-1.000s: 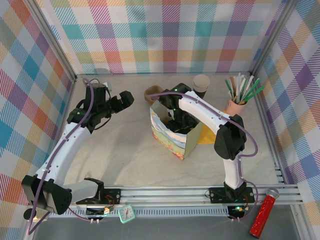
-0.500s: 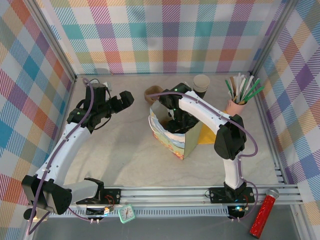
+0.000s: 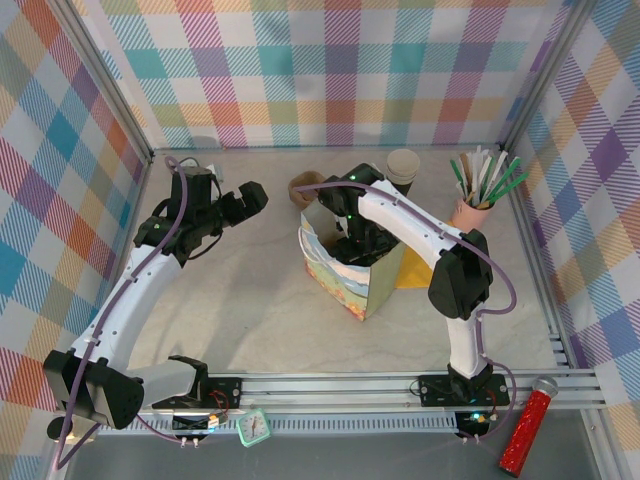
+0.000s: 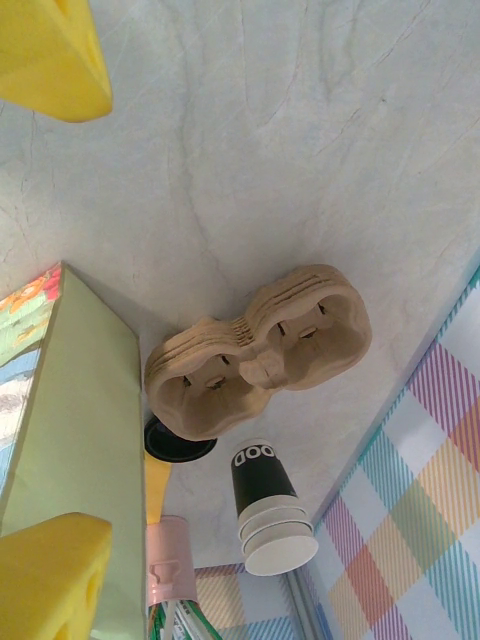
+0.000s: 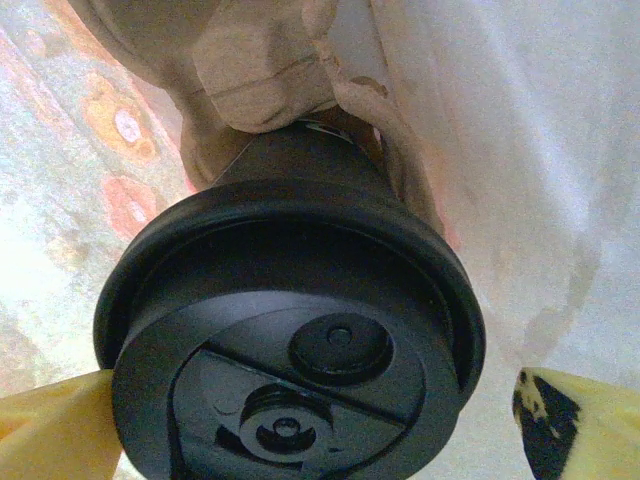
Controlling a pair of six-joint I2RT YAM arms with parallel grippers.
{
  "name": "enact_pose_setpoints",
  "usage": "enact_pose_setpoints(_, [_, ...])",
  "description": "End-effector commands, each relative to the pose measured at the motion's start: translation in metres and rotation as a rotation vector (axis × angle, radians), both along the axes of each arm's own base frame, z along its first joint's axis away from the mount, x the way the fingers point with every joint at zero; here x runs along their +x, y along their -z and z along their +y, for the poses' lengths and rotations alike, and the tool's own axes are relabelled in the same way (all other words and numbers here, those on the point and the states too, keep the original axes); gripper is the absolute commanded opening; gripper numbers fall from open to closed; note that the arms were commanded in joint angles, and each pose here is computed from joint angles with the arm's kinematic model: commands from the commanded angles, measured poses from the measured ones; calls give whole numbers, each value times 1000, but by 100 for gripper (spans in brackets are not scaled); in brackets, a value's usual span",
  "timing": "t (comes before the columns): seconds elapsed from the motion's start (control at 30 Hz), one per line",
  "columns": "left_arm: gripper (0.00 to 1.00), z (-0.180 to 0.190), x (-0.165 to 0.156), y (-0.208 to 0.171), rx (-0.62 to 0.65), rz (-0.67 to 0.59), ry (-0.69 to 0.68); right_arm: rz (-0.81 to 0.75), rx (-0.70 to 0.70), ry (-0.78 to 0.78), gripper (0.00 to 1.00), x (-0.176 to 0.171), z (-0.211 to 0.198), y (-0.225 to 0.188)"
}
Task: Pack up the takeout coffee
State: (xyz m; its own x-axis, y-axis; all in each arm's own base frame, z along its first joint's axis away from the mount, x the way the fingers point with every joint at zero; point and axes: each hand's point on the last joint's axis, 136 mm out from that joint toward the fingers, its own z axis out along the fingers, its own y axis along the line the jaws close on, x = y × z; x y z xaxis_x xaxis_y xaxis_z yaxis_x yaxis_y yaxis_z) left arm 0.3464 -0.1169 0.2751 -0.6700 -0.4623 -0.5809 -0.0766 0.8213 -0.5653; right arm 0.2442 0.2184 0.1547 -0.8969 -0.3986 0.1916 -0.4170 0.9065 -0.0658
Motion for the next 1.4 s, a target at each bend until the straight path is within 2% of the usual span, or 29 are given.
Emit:
enact_pose_setpoints(0.0, [100,4,-1,-12,-13,-24,-7,3,-7,20,97,-2,-4,-10])
enact_pose_setpoints(0.9, [100,4,-1,-12,-13,-25,-10,-34,25,45,97,-4,0,-38])
enact_pose_setpoints(1.37, [100,2,-4,-11,-23,-22,4,-6,19,42,98,-7,0,-20])
